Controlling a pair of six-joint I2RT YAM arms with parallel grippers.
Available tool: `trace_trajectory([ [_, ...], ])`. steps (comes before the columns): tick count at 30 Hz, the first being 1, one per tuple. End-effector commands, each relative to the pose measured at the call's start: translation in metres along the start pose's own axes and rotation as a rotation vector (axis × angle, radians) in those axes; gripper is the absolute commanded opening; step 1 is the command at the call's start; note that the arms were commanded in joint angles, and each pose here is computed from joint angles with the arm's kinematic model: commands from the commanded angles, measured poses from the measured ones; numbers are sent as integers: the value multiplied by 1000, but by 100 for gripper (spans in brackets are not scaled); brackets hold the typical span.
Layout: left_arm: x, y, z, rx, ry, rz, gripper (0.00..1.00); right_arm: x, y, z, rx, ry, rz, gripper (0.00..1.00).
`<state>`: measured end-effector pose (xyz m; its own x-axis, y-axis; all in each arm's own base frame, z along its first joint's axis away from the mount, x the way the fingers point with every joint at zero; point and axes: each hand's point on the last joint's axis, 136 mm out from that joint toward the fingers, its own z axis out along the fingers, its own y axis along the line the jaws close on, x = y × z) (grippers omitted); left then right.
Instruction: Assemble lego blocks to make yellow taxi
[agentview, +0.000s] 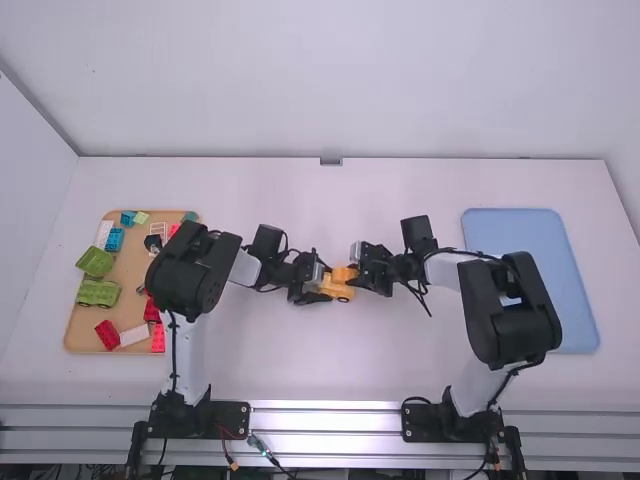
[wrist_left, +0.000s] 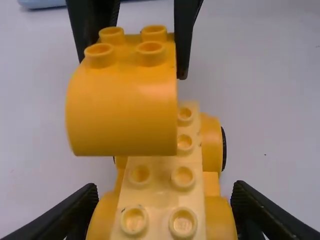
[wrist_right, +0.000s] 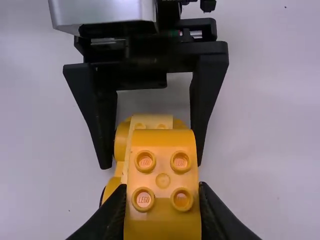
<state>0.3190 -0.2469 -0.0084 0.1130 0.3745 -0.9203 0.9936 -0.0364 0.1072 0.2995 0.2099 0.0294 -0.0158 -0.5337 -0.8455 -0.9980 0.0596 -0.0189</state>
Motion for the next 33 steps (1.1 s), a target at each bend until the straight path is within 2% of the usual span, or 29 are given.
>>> trace_trajectory([
  [1, 3, -4, 4, 17, -3, -2, 67, -5, -3, 1, -9, -17, -6, 19],
  [9, 10, -9, 9, 24, 48, 24, 51, -5, -3, 1, -8, -17, -7, 18],
  [15, 19, -3, 10, -11, 109, 25, 51, -4, -3, 1, -7, -14, -4, 19],
  [20, 30, 19, 7, -121, 184, -84, 51, -1, -5, 1, 6, 6, -10, 18],
  [24, 30, 23, 6, -137, 188, -77, 51, -1, -4, 5, 3, 20, -23, 18],
  [27, 30, 24, 6, -144, 188, -68, 50, -1, -6, 10, 15, 42, -39, 14],
  [33, 32, 21, 5, -138, 192, -80, 51, 1, -7, 13, 15, 31, -52, 13],
])
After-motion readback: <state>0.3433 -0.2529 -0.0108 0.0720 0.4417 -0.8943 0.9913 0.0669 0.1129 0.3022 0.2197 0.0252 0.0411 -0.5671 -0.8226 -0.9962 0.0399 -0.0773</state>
